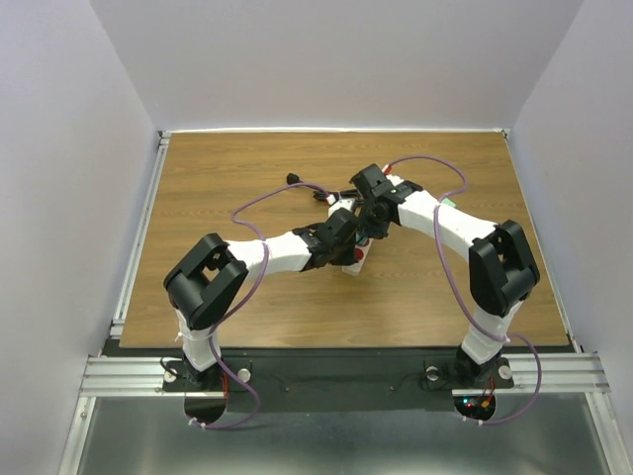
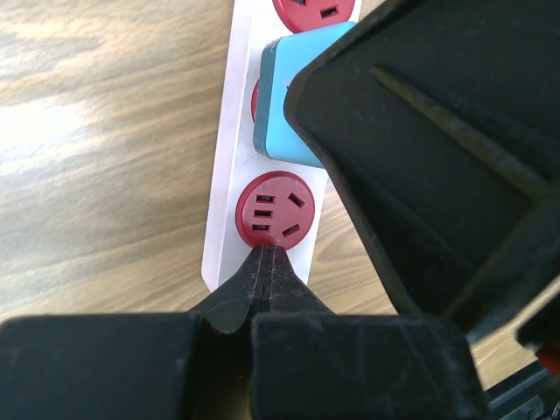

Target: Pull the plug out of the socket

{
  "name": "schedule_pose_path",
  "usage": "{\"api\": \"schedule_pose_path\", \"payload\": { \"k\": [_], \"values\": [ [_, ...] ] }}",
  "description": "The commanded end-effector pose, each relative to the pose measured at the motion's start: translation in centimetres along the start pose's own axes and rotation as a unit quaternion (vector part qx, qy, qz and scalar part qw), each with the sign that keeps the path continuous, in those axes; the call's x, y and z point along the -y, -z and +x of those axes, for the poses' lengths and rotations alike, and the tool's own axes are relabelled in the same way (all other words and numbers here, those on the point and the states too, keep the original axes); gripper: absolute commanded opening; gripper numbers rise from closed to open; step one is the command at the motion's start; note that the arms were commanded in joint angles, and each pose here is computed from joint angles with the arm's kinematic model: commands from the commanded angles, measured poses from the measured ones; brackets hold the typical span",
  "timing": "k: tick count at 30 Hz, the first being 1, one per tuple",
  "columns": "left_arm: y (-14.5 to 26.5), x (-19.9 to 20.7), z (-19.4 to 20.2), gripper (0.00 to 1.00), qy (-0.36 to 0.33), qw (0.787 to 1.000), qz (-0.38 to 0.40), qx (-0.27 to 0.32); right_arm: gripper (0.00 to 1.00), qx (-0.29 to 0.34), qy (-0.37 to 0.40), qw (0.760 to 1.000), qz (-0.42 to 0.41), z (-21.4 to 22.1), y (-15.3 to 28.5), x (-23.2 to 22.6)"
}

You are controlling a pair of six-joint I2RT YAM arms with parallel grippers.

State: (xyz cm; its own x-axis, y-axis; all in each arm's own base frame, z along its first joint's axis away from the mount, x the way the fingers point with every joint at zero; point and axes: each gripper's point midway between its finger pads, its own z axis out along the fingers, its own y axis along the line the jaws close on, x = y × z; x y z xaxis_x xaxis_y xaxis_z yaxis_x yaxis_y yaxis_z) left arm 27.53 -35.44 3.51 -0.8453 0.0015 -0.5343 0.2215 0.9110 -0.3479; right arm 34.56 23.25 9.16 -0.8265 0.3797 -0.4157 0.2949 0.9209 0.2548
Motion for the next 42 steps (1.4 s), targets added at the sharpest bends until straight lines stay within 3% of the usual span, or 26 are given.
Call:
{"api": "schedule_pose_path", "payload": {
  "k": [1,23,42],
  "values": [
    [-4.1,-7.4,9.1,0.00,-0.056,0.988,-0.095,-0.110,0.01,0.054,-0.001,0.993,-0.100,-4.3,5.2,-6.2],
    [-6.2,-6.1,11.8,0.00,-0.086,0.981,-0.071,-0.157,0.00,0.075,-0.031,0.988,-0.130,-9.0,8.2,-6.3],
    [-6.9,-5.3,12.8,0.00,-0.095,0.979,-0.068,-0.170,0.00,0.107,-0.034,0.977,-0.181,-11.3,13.6,-6.4]
  ]
}}
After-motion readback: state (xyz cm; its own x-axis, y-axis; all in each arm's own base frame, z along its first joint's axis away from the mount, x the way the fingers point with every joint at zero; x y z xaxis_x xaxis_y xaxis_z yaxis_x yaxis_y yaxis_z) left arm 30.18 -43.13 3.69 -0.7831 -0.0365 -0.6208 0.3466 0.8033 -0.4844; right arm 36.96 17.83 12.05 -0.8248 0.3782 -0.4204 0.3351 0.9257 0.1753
